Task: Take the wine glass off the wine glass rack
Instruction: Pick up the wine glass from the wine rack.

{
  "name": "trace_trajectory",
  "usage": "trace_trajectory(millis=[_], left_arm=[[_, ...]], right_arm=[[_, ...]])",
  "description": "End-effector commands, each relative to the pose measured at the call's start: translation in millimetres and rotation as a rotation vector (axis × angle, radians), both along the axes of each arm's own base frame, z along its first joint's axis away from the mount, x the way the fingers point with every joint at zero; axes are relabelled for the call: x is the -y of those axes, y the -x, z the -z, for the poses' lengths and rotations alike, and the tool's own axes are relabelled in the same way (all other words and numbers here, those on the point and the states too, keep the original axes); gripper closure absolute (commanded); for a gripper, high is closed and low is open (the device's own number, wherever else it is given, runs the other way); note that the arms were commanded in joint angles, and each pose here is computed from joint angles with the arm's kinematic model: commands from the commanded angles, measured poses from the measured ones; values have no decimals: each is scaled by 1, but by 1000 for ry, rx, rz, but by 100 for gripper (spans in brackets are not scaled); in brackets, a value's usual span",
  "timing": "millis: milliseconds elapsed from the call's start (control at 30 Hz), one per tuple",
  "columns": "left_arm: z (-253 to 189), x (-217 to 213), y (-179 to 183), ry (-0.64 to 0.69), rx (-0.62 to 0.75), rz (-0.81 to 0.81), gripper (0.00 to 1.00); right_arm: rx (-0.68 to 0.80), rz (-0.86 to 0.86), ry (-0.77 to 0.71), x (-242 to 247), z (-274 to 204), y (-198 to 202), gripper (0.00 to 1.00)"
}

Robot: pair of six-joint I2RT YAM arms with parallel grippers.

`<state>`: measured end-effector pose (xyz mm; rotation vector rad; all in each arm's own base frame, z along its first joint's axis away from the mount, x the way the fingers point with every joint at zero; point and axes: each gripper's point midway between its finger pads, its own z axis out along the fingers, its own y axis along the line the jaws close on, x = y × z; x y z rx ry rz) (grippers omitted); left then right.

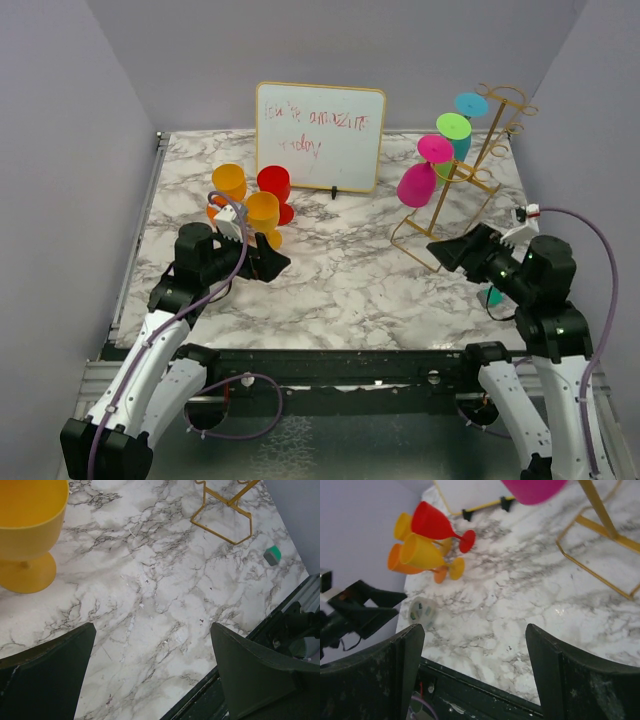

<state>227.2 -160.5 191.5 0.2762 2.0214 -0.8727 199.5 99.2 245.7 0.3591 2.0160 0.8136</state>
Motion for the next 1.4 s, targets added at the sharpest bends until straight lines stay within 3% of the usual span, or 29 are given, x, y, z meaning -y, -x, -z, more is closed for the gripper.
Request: trace_trajectory(millis=[0, 133, 300, 400, 733, 1367], left_arm=[[-5, -1, -2, 2, 19, -6, 1], [-5, -1, -2, 2, 20, -6, 1], [-5, -1, -2, 4, 22, -6, 1], [-6, -1, -1, 5, 27, -6, 1], [-6, -3, -3, 1, 28, -15, 1], [-2, -2, -4, -6, 14, -8, 1]], right_arm=[[214, -233, 16, -26, -77, 20, 14], [311, -297, 55, -31, -130, 18, 16], [335, -185, 118, -15, -165, -22, 18], [261, -41, 167, 6, -161, -63, 15], [241, 38, 229, 17, -167, -147, 16], [150, 3, 282, 16, -131, -189, 37]])
